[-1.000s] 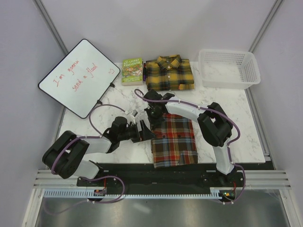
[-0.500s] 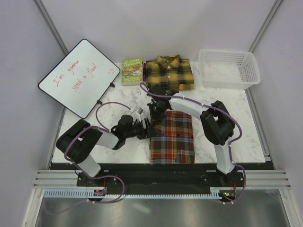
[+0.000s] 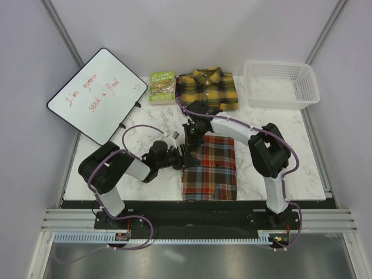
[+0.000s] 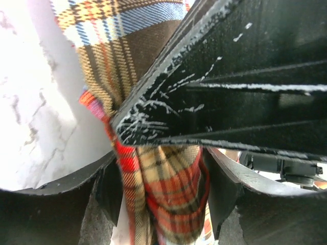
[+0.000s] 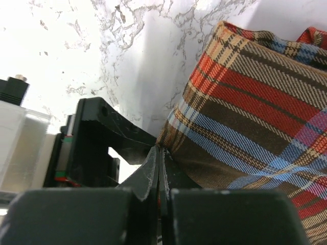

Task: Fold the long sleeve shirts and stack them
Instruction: Fold the shirt

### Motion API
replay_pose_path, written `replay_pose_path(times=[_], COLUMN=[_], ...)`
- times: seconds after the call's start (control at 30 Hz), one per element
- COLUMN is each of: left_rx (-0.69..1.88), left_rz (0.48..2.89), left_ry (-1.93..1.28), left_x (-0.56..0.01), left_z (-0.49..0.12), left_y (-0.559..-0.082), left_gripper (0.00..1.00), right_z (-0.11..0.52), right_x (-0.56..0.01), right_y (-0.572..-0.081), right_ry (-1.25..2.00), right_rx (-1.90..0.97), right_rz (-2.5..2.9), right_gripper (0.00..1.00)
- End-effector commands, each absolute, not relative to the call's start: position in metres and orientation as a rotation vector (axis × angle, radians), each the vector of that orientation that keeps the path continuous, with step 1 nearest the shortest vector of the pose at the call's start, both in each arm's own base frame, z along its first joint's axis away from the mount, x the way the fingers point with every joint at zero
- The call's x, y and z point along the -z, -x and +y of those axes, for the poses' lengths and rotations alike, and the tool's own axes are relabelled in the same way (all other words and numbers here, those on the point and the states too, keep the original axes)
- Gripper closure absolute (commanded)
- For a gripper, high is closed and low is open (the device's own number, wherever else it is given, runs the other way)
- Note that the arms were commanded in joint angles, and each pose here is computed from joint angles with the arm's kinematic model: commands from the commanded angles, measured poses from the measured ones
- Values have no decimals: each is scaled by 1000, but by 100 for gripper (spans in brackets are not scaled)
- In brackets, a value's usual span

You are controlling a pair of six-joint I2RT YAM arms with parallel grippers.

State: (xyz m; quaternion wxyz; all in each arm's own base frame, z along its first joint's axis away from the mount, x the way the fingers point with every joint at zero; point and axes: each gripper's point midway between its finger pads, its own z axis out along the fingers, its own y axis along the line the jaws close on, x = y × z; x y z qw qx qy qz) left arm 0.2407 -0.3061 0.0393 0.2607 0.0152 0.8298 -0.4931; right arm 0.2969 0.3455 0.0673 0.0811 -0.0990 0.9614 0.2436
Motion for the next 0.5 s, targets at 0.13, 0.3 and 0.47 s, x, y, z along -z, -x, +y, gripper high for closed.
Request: replay_pose_path(times=[0.13, 0.3, 0.47], left_rx=[1362, 1381, 1279], left_rz=[2174, 2158, 2487], left_ry=[9, -85, -76], left_x=[-52, -58, -36], left_z=[-328, -328, -305], left_y=[-256, -250, -239], left_gripper=[49, 82, 98], right_z=[363, 362, 348], right_x=[-109, -113, -125], right_y=[-309, -307, -322], right_ry=[245, 247, 242], right_rx=[-897, -904, -846], right_rz=[2774, 2761, 2700], right_gripper=[100, 99, 60])
